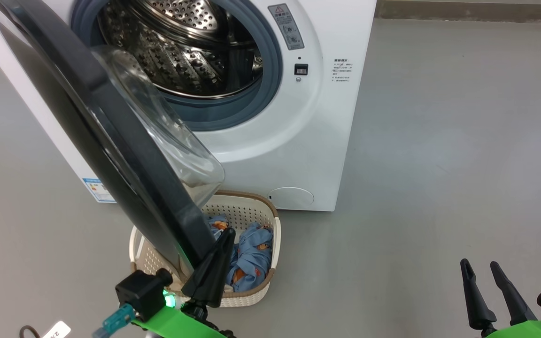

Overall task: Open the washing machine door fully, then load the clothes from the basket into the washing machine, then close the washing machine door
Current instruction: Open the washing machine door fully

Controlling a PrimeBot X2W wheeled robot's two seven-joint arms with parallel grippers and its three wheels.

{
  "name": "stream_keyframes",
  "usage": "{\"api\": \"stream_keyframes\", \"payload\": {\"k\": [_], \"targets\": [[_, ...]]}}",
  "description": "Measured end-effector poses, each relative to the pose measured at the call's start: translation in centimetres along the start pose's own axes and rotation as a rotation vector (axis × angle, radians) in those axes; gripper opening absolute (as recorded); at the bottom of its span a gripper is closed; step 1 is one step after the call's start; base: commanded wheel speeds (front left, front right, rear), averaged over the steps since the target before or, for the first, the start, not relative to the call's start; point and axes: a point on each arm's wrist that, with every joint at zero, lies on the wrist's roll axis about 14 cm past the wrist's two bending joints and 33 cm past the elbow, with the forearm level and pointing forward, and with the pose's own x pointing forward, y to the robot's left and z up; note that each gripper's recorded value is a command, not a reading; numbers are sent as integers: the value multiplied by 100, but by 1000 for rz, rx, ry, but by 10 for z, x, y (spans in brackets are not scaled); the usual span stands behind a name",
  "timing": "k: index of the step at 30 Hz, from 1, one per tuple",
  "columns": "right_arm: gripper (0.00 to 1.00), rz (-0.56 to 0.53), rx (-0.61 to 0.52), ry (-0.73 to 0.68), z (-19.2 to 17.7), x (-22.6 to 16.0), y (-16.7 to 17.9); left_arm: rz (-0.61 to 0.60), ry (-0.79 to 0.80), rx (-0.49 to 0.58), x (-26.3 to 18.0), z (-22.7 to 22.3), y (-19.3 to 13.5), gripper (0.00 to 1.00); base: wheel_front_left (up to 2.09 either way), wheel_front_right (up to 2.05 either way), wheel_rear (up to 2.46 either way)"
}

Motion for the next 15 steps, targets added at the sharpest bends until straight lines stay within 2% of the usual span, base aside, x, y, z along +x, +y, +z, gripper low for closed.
{"api": "stream_keyframes", "payload": {"k": [15], "targets": [[100,22,0,10,-3,8,7,28,-1,-16,-2,-2,7,0,0,0,0]]}}
